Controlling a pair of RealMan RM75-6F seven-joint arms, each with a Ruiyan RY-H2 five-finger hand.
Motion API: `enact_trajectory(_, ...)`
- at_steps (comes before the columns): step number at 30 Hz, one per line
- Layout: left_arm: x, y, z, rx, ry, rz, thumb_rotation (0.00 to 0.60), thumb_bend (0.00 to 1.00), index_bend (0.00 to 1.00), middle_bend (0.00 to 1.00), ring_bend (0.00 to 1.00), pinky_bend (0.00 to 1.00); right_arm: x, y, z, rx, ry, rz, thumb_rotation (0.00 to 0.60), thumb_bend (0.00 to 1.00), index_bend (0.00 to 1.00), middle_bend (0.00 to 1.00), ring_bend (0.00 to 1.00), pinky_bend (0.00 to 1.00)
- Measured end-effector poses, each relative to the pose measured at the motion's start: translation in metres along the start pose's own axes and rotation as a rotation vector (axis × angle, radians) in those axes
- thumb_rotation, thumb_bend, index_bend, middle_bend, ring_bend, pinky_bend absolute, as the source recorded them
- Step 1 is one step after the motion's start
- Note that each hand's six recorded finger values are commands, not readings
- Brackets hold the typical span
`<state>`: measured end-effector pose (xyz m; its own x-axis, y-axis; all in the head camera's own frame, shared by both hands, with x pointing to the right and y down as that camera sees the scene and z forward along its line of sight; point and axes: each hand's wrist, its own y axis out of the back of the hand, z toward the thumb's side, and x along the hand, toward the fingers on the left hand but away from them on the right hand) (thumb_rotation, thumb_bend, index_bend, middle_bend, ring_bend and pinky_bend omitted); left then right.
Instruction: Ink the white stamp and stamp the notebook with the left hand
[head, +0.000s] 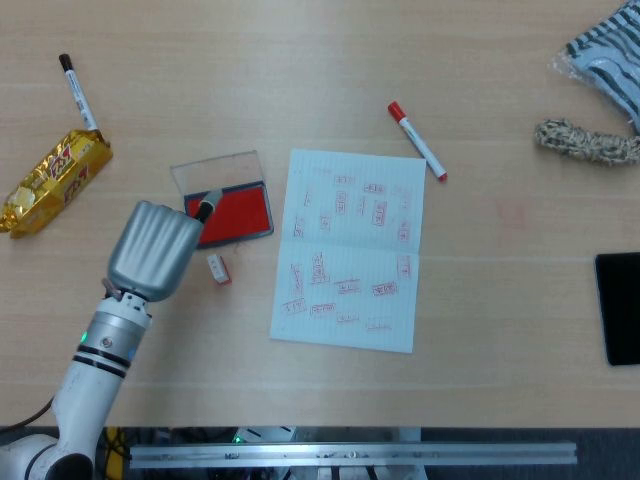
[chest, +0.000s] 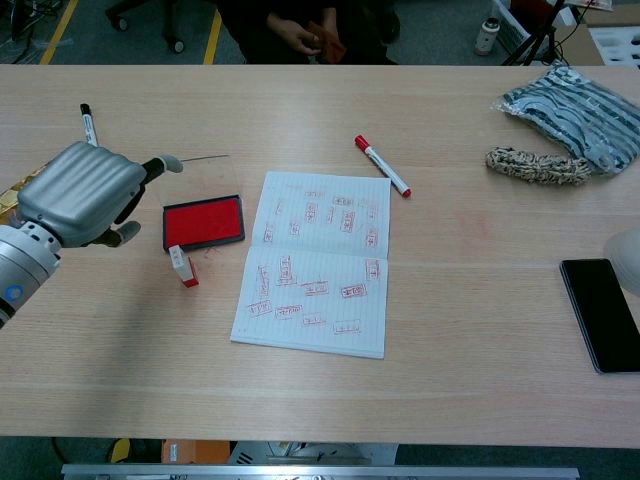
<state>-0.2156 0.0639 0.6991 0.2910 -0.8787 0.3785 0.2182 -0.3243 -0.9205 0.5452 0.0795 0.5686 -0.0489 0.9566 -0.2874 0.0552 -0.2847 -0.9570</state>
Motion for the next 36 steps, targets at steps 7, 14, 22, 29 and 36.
enact_trajectory(7, -0.012, 0.014, -0.05, -0.202, 0.14, 0.056, 0.6, 0.26, 0.18, 0.5, 0.5, 0.74, 0.0, -0.006, 0.01, -0.007, 0.031, 0.015, 0.6, 0.22, 0.33, 0.35, 0.29, 0.43)
enact_trajectory(14, -0.048, 0.012, -0.095, -0.291, 0.265, 0.087, 0.6, 0.26, 0.2, 0.5, 0.48, 0.67, -0.003, -0.009, 0.021, -0.006, 0.068, 0.021, 0.6, 0.22, 0.33, 0.35, 0.29, 0.43)
enact_trajectory(22, -0.091, 0.009, -0.108, -0.342, 0.303, 0.112, 0.6, 0.26, 0.22, 0.5, 0.48, 0.67, -0.006, -0.01, 0.035, -0.005, 0.133, 0.003, 0.6, 0.22, 0.33, 0.37, 0.29, 0.43)
enact_trajectory(29, -0.106, 0.014, -0.107, -0.363, 0.299, 0.141, 0.6, 0.26, 0.23, 0.5, 0.48, 0.67, -0.007, -0.015, 0.051, 0.001, 0.218, 0.005, 0.6, 0.22, 0.34, 0.37, 0.29, 0.43)
enact_trajectory(36, -0.111, 0.015, -0.107, -0.371, 0.306, 0.142, 0.6, 0.25, 0.24, 0.5, 0.48, 0.67, -0.009, -0.019, 0.058, -0.002, 0.242, 0.014, 0.6, 0.22, 0.35, 0.38, 0.29, 0.43)
